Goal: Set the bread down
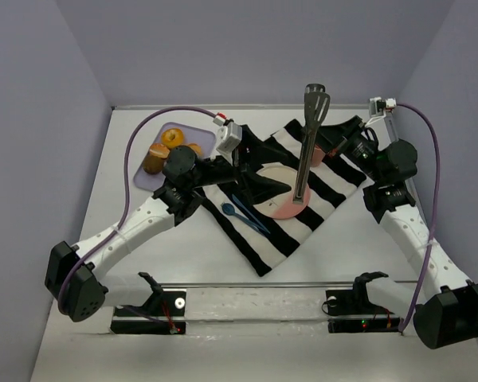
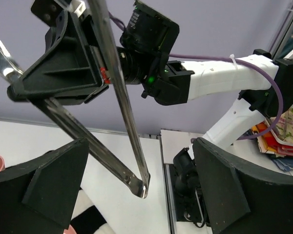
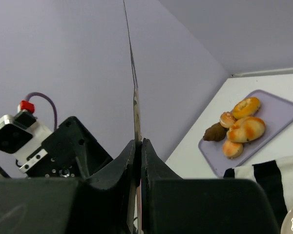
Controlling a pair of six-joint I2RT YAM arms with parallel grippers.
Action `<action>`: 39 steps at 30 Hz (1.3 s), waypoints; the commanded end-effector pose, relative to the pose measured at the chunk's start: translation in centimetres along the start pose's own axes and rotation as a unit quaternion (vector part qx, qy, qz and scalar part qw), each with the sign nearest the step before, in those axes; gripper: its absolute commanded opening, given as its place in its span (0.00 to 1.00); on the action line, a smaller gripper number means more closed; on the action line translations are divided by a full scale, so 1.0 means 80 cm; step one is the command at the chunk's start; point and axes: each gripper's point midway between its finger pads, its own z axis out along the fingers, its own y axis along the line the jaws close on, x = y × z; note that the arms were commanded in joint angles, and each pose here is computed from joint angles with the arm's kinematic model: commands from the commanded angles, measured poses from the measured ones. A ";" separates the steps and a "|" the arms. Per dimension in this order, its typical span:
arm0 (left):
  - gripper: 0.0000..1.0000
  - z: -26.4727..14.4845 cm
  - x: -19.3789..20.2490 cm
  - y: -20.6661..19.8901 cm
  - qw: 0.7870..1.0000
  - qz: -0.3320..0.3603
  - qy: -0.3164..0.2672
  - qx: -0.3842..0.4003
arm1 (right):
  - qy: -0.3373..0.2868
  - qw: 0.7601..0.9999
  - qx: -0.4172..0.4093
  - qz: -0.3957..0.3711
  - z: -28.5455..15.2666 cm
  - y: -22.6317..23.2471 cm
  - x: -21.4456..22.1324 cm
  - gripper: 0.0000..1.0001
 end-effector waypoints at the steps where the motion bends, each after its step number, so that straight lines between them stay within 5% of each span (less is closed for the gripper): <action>1: 0.99 0.011 -0.014 0.004 1.000 0.009 -0.021 0.003 | -0.024 0.995 -0.096 -0.031 -0.004 0.072 -0.020 0.07; 23: 0.99 0.032 -0.012 0.000 0.999 -0.022 -0.008 0.049 | -0.001 0.992 -0.125 -0.014 0.036 0.063 -0.015 0.07; 34: 0.99 0.031 -0.015 0.038 0.999 0.025 -0.008 -0.037 | -0.019 0.991 -0.125 -0.046 0.035 0.076 -0.014 0.07; 39: 0.99 0.040 -0.008 0.025 1.000 0.024 0.014 0.016 | 0.000 0.990 -0.137 -0.042 0.040 0.082 -0.003 0.07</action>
